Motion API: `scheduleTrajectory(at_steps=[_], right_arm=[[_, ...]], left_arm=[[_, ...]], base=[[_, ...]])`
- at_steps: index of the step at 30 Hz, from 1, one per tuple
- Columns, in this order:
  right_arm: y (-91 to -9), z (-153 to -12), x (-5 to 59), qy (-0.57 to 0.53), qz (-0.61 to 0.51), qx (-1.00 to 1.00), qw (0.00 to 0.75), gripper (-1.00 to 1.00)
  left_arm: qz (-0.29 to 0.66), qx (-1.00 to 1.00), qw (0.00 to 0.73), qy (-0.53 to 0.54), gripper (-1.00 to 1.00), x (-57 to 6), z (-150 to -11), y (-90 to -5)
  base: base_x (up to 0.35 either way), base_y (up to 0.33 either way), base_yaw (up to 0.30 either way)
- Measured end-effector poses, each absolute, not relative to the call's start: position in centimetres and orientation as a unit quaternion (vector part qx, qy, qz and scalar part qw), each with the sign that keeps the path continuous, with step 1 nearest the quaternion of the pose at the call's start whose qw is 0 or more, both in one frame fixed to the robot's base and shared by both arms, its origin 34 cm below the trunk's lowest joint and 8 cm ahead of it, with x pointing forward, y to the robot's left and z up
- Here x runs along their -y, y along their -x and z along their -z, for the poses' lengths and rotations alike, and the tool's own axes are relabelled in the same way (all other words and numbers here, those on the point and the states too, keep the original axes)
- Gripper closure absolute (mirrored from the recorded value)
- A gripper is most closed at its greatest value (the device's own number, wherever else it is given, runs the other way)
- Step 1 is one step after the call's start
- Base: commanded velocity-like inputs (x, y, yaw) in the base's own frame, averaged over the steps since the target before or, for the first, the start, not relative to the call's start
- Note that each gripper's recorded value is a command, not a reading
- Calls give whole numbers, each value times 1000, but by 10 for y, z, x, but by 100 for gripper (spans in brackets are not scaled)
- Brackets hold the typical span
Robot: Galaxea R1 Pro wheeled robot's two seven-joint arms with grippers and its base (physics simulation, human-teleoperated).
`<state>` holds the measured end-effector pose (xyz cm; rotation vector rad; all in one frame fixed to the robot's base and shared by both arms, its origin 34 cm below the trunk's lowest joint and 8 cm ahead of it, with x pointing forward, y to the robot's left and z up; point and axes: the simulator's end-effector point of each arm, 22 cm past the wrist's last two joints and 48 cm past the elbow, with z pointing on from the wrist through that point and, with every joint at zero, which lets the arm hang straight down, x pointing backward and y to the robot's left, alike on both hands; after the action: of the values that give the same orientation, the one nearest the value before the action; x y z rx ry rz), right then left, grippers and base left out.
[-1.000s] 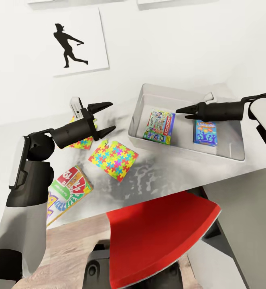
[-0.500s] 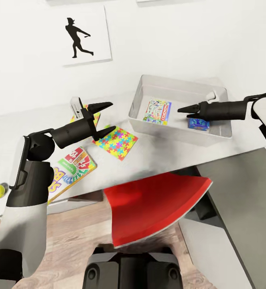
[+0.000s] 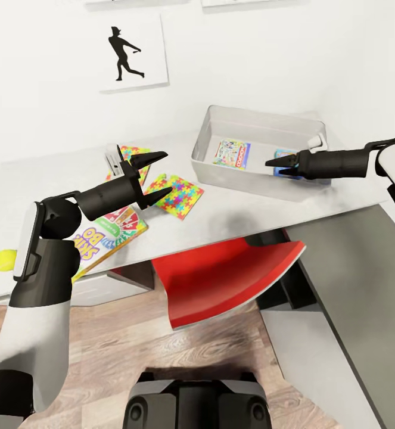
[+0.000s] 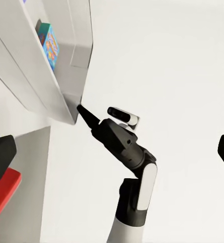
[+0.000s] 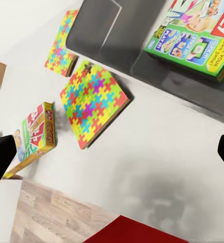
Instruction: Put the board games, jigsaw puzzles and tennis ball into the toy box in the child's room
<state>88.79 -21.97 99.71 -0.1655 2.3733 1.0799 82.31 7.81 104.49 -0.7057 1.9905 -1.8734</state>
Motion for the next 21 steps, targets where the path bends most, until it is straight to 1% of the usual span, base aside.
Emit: scheduleTrajectory(at_steps=[8, 21], right_arm=[[-894, -1017, 226, 57, -399, -871, 280, -100], [-910, -1064, 244, 45, -391, -857, 332, -100]], left_arm=[[656, -695, 163, 243, -100, -78, -1054, -822], [656, -696, 172, 235, -100, -81, -1067, -821]], base=[[-42, 0, 0], [-10, 0, 0]])
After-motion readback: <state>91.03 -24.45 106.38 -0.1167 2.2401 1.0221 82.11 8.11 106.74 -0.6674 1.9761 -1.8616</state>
